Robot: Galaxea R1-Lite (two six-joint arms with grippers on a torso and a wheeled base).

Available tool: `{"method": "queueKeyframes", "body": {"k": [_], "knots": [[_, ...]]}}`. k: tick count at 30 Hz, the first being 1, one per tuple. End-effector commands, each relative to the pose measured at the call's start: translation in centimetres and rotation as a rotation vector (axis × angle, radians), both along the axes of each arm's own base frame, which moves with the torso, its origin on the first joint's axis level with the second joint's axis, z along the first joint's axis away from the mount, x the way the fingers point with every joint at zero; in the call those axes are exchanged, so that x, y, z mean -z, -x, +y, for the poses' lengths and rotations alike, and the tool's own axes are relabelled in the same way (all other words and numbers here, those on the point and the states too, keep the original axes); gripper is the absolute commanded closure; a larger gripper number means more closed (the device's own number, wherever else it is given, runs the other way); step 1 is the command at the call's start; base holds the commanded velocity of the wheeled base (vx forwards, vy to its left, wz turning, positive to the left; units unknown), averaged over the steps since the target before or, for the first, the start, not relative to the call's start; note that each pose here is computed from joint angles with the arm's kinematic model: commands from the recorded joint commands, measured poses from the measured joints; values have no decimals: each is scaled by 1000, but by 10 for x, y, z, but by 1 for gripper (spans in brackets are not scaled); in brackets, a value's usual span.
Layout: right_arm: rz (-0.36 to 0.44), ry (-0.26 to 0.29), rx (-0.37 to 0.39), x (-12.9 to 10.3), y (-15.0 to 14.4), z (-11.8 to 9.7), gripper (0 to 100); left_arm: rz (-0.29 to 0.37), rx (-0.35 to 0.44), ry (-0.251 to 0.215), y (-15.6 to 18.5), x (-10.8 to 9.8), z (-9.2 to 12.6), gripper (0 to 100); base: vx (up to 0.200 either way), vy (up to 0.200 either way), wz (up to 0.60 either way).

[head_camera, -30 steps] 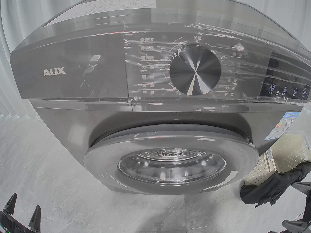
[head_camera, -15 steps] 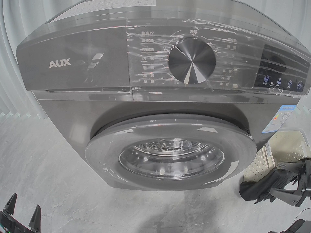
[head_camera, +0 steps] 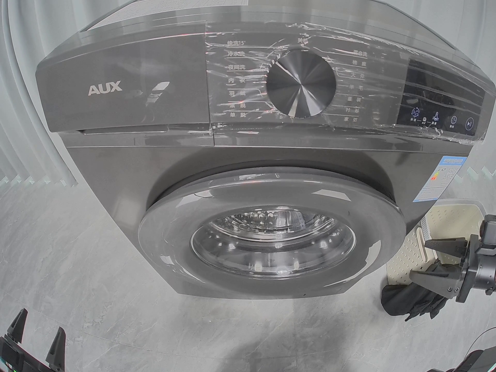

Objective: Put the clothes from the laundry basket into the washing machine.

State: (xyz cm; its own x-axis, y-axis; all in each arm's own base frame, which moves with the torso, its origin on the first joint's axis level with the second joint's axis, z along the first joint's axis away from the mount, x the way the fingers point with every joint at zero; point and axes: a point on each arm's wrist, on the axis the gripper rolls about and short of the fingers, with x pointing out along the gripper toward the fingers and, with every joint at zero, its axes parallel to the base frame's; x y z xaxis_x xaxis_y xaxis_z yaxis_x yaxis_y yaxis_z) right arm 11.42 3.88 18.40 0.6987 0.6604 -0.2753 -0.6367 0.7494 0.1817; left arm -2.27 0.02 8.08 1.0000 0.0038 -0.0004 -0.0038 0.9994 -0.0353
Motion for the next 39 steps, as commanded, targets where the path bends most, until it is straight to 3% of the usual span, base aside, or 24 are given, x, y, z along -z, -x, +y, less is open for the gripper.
{"method": "queueKeyframes", "body": {"k": [1,11,28,34,39], "knots": [[62,27,34,3,-22,5,0,-2,-1,1,0,5,0,0,0,0,0],[4,33,74,8,-51,15,0,-2,-1,1,0,5,0,0,0,0,0],[-7,47,59,16,-64,35,0,-3,-1,2,0,5,0,0,0,0,0],[14,59,42,24,-54,34,0,-4,-1,3,0,5,0,0,0,0,0],[-22,49,28,23,-29,27,0,-2,-1,3,0,5,0,0,0,0,0]]}}
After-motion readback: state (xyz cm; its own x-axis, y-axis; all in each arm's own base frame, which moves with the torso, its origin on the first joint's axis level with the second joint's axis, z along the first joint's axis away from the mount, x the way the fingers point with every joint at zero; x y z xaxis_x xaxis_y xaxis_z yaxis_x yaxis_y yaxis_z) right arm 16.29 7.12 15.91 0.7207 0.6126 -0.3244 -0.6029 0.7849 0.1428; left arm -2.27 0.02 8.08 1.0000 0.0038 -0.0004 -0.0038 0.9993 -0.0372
